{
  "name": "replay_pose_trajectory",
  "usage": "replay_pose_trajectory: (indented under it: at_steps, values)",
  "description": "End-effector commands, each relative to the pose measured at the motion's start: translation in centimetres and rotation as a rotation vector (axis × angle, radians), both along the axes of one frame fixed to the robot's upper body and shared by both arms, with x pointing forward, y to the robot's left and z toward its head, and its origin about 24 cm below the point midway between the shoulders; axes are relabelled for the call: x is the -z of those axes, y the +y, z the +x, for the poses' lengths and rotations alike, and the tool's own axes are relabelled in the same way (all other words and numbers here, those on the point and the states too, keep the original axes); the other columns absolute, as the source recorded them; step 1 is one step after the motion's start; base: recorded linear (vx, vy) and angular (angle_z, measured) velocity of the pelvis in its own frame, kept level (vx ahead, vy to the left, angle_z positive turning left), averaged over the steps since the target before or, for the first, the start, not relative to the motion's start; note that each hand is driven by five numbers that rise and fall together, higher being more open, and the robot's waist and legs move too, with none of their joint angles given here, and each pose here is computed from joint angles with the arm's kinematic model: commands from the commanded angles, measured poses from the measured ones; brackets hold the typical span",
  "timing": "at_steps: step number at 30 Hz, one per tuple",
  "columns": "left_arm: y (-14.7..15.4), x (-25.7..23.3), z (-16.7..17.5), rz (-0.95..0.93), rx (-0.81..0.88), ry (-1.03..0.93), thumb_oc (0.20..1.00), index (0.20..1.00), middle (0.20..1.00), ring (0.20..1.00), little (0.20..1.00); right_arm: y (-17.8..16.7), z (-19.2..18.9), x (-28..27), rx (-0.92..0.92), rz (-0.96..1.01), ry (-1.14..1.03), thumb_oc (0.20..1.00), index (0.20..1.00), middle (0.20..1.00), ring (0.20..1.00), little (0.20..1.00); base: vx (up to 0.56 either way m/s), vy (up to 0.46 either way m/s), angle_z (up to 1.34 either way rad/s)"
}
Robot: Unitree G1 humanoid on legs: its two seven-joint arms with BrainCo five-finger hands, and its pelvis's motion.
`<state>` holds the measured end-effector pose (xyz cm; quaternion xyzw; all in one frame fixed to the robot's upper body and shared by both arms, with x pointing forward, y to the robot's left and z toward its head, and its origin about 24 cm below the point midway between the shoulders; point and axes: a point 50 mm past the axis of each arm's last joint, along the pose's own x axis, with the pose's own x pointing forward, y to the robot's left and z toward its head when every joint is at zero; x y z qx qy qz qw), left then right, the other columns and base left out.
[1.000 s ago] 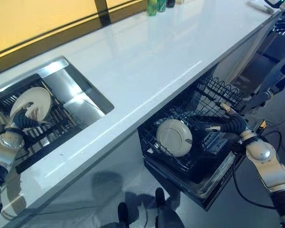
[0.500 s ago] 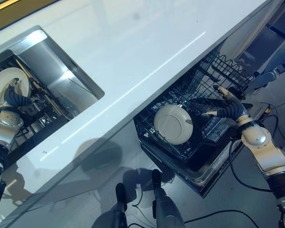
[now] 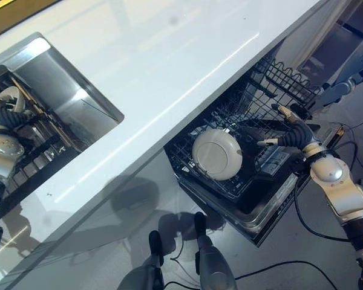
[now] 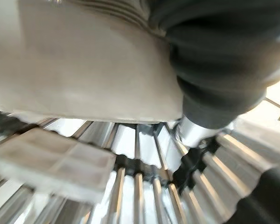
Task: Pick up plates and place into dishwasher.
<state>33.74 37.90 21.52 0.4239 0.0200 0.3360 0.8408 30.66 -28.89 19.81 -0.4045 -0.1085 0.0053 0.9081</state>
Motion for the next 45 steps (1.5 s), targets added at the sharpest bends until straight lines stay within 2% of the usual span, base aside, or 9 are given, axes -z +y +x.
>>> replay_pose_trajectory:
  at_steps: [1,9,22,29,40,45]
  values:
    - [3.1,-0.8,-2.1,-0.016,-0.114,0.02,0.2,0.2,0.2,0.2,0.2,0.9,-0.3,-3.7,-0.072,-0.06,-0.133,1.0,1.0,1.0,1.0,1.0,0.0,0.0,0.0]
    - [3.8,0.0,-3.0,-0.006,-0.12,0.04,0.2,0.2,0.2,0.2,0.2,1.3,-1.0,-3.7,-0.104,-0.08,-0.141,1.0,1.0,1.0,1.0,1.0,0.0,0.0,0.0]
    - [4.8,2.0,-4.9,0.057,-0.071,0.181,0.2,0.2,0.2,0.2,0.2,1.9,-2.7,-3.3,-0.195,-0.092,-0.145,1.0,1.0,1.0,1.0,1.0,0.03,-0.025,0.05]
    - [3.4,2.6,-5.1,0.072,0.046,0.108,0.2,0.2,0.2,0.2,0.2,2.5,-3.6,-2.4,-0.245,-0.068,-0.127,1.0,1.0,1.0,1.0,1.0,0.06,-0.049,0.04]
    - [0.8,3.5,-5.2,0.196,0.222,0.131,0.2,0.2,0.2,0.2,0.2,3.8,-3.7,-1.5,-0.322,-0.052,-0.096,1.0,1.0,1.0,1.0,1.0,0.05,-0.047,0.05]
    - [0.2,4.5,-5.1,0.191,0.259,0.168,0.2,0.2,0.2,0.2,0.2,4.0,-3.5,-1.2,-0.334,-0.051,-0.069,1.0,1.0,1.0,1.0,1.0,0.05,-0.01,0.05]
